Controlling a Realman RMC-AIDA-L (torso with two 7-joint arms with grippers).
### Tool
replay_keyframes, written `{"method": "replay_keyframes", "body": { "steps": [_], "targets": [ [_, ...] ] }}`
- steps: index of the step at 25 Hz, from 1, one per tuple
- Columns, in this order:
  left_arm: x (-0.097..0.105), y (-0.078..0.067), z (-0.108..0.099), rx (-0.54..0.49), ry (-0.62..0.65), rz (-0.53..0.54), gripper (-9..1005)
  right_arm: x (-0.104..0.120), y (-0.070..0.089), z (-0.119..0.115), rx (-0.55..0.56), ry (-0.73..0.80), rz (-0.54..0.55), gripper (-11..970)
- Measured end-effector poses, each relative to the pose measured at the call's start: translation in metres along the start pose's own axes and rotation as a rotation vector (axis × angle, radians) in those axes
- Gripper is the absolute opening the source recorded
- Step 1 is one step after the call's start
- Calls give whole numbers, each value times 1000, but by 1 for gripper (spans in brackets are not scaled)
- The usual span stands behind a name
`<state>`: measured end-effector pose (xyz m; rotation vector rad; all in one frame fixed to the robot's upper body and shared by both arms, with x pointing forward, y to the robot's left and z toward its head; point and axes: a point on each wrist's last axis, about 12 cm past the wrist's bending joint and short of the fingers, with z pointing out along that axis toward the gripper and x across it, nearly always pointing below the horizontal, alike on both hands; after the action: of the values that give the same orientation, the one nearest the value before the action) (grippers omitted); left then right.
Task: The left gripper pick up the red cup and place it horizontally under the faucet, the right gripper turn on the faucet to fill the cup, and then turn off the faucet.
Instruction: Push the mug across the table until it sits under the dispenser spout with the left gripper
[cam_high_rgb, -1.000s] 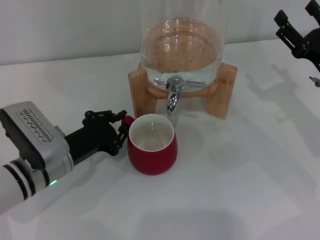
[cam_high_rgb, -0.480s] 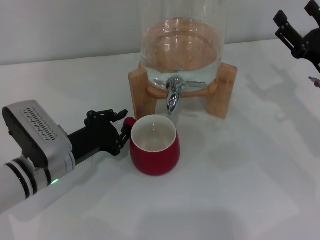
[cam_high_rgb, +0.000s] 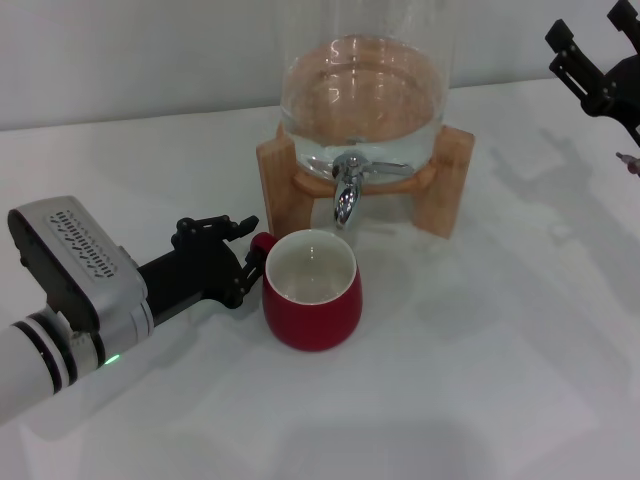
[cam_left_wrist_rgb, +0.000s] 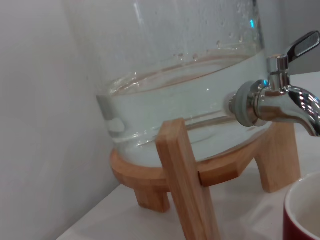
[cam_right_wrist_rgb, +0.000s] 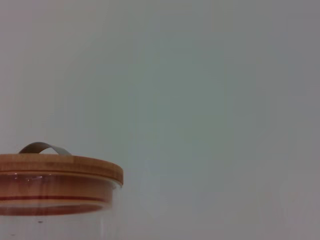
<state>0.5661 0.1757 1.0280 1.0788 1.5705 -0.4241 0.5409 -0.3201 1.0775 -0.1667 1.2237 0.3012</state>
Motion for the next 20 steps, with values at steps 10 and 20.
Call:
{"method": "replay_keyframes", "body": {
  "steps": [10, 20],
  "targets": [
    [2, 0, -1, -10, 7, -8, 357, 0, 0, 0, 0, -1, 0, 854],
    [3, 2, -2, -24, 10, -17, 396, 0, 0, 0, 1, 0, 0, 853]
  ]
}}
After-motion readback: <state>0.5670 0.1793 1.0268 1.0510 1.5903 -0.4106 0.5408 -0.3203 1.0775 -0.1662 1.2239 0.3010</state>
